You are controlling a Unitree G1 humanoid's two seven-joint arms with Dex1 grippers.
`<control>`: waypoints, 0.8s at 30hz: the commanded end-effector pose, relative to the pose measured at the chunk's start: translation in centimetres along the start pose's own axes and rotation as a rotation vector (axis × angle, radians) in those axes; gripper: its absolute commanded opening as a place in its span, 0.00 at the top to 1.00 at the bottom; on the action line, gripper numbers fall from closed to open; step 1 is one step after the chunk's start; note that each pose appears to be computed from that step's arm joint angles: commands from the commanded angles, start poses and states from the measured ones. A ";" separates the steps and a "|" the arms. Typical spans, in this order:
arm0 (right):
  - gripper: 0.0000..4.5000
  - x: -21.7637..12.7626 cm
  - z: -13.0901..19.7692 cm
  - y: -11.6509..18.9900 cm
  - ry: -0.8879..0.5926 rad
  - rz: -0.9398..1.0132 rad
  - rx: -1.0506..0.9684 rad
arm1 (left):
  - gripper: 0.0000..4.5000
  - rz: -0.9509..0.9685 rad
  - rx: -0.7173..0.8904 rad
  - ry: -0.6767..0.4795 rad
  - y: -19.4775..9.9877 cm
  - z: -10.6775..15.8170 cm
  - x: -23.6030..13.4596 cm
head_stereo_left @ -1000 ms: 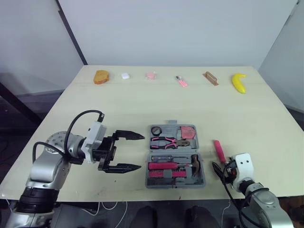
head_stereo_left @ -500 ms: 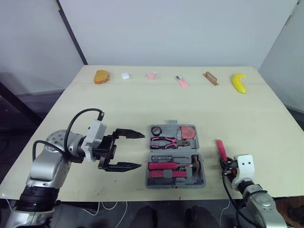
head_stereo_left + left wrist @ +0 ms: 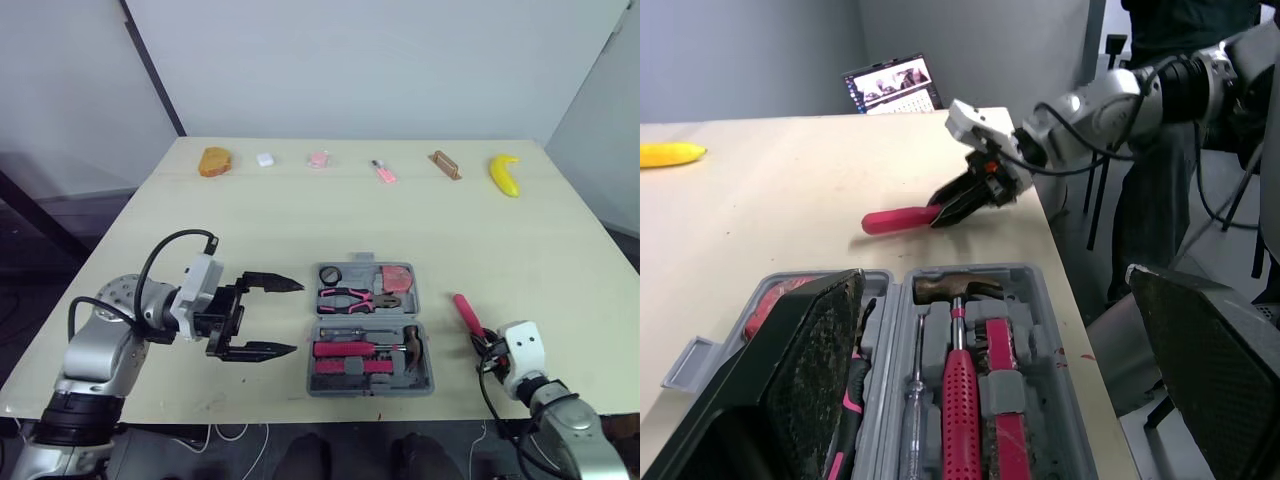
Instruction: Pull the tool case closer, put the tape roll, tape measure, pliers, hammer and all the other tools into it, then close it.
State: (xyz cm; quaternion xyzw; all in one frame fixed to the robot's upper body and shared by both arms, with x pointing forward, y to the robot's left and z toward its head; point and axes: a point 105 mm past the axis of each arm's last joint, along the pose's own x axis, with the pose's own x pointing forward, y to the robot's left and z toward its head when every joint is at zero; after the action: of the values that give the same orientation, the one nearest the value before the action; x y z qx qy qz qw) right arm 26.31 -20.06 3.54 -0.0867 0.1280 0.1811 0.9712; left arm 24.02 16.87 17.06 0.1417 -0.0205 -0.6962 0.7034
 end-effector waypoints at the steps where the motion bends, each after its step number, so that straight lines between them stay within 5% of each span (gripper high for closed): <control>1: 0.92 -0.3 4.0 0.8 -0.097 0.154 -0.073 | 0.00 -0.008 0.029 -0.002 -0.1 0.4 -0.5; 11: 0.92 -1.1 6.7 6.9 -0.005 0.698 -0.365 | 0.00 -0.053 0.010 0.055 -1.5 -1.0 -1.6; 24: 0.92 0.2 7.2 13.3 0.098 0.951 -0.605 | 0.00 -0.114 -0.021 0.181 -3.5 -3.5 -3.3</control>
State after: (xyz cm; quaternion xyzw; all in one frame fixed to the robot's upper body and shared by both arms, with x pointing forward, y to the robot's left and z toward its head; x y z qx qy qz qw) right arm 23.22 -7.03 8.10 -0.2901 0.1568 0.6197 0.7123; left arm 21.98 20.83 13.13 0.1924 0.0681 -0.6969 0.6875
